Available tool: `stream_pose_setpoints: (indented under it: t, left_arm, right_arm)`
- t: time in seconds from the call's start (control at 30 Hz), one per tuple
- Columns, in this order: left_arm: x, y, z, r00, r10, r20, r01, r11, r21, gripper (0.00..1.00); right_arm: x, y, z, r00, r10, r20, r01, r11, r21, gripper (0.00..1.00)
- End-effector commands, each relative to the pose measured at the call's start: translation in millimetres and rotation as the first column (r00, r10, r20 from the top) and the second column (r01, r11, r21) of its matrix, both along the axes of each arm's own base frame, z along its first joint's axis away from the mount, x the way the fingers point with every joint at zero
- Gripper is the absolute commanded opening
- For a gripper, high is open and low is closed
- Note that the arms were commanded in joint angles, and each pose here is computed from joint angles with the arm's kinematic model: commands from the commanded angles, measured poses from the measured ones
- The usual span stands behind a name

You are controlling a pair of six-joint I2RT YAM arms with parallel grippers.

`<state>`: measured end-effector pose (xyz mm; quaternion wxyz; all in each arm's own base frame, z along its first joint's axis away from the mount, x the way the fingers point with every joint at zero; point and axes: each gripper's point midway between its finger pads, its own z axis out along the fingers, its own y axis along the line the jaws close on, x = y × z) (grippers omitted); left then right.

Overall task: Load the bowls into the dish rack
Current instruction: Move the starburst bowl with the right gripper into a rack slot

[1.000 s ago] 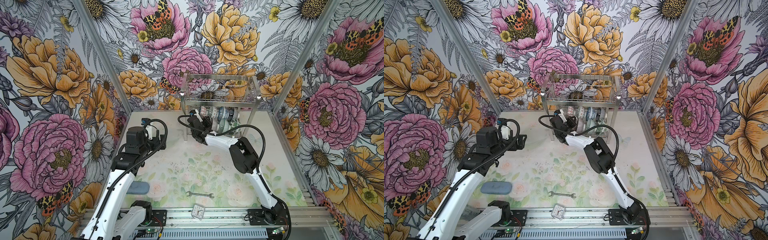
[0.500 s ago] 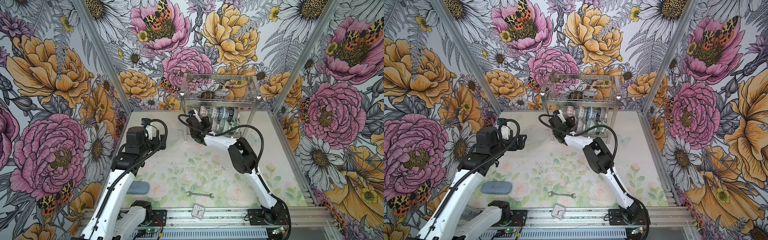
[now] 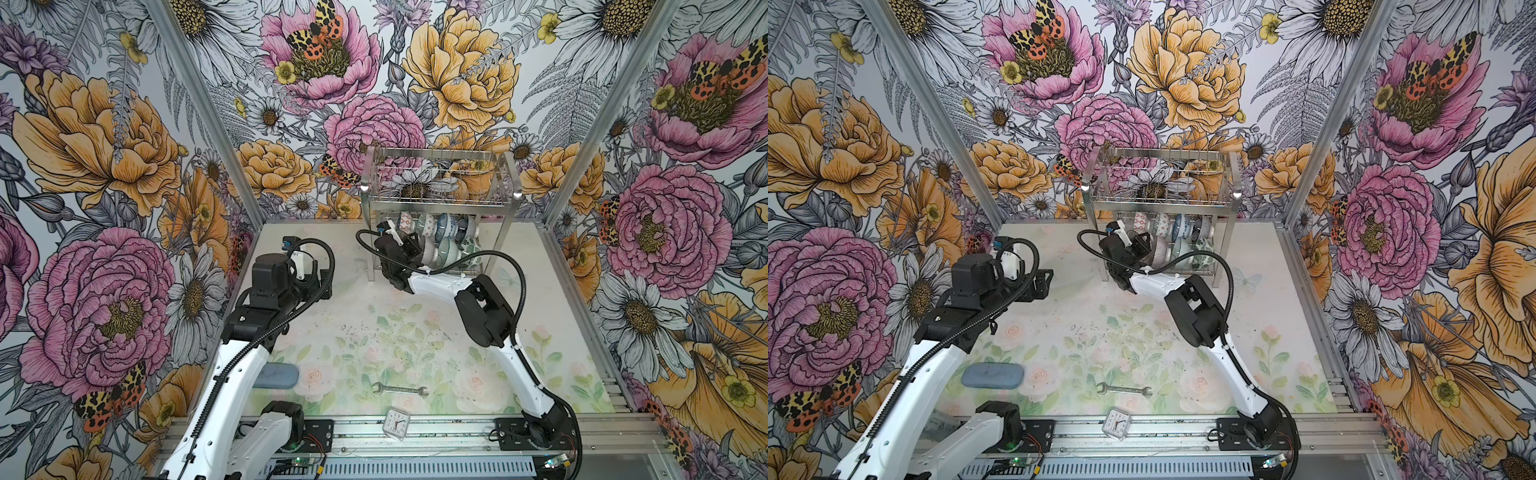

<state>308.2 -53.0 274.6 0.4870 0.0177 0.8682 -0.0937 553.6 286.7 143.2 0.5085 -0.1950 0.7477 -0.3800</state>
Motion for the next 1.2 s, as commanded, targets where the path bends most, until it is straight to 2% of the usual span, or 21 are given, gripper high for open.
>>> stream_pose_setpoints:
  t: [0.0, 0.4, 0.6, 0.7, 0.73, 0.83, 0.93, 1.1, 1.17]
  left_arm:
    - [-0.2, -1.1, 4.1, 1.0, -0.014, 0.028, 0.014, 1.0, -0.011, 0.98]
    - [-0.4, -2.3, 4.4, 0.999, -0.02, 0.029, 0.02, 1.0, -0.016, 0.99]
    - [-0.4, -2.9, 4.1, 0.999, -0.023, 0.028, 0.023, 1.0, -0.019, 0.99]
    - [-0.7, -3.3, 4.4, 0.999, -0.024, 0.03, 0.025, 0.999, -0.02, 0.99]
    - [-0.8, -3.1, 3.5, 0.999, -0.024, 0.027, 0.024, 1.0, -0.02, 0.99]
    - [-1.7, -3.4, 3.4, 0.999, -0.025, 0.027, 0.026, 0.999, -0.02, 0.99]
    - [-2.3, -3.0, 3.6, 0.999, -0.023, 0.03, 0.024, 1.0, -0.019, 0.99]
    - [-3.4, -3.3, 3.7, 0.999, -0.026, 0.032, 0.026, 0.999, -0.018, 0.99]
    - [-3.5, -4.2, 4.0, 0.999, -0.029, 0.032, 0.029, 0.999, -0.018, 0.99]
  right_arm:
    - [-7.5, 25.5, -8.6, 0.994, 0.106, -0.029, -0.105, 0.994, 0.01, 0.23]
    - [-12.9, 38.4, -0.8, 0.988, 0.154, -0.009, -0.153, 0.988, 0.036, 0.28]
    - [-16.6, 40.9, 6.1, 0.984, 0.175, -0.002, -0.175, 0.983, 0.059, 0.36]
    - [-19.4, 39.2, 13.9, 0.984, 0.176, 0.008, -0.176, 0.981, 0.075, 0.45]
    - [-20.4, 38.1, 17.6, 0.984, 0.178, 0.012, -0.178, 0.981, 0.083, 0.53]
    - [-24.8, 35.4, 29.0, 0.983, 0.184, 0.023, -0.186, 0.977, 0.103, 0.71]
    - [-29.0, 31.9, 39.7, 0.981, 0.193, 0.027, -0.194, 0.974, 0.12, 0.84]
    - [-38.7, 27.0, 57.9, 0.975, 0.219, 0.038, -0.223, 0.96, 0.17, 0.99]
    - [-44.1, 24.0, 65.5, 0.972, 0.228, 0.05, -0.234, 0.954, 0.186, 1.0]
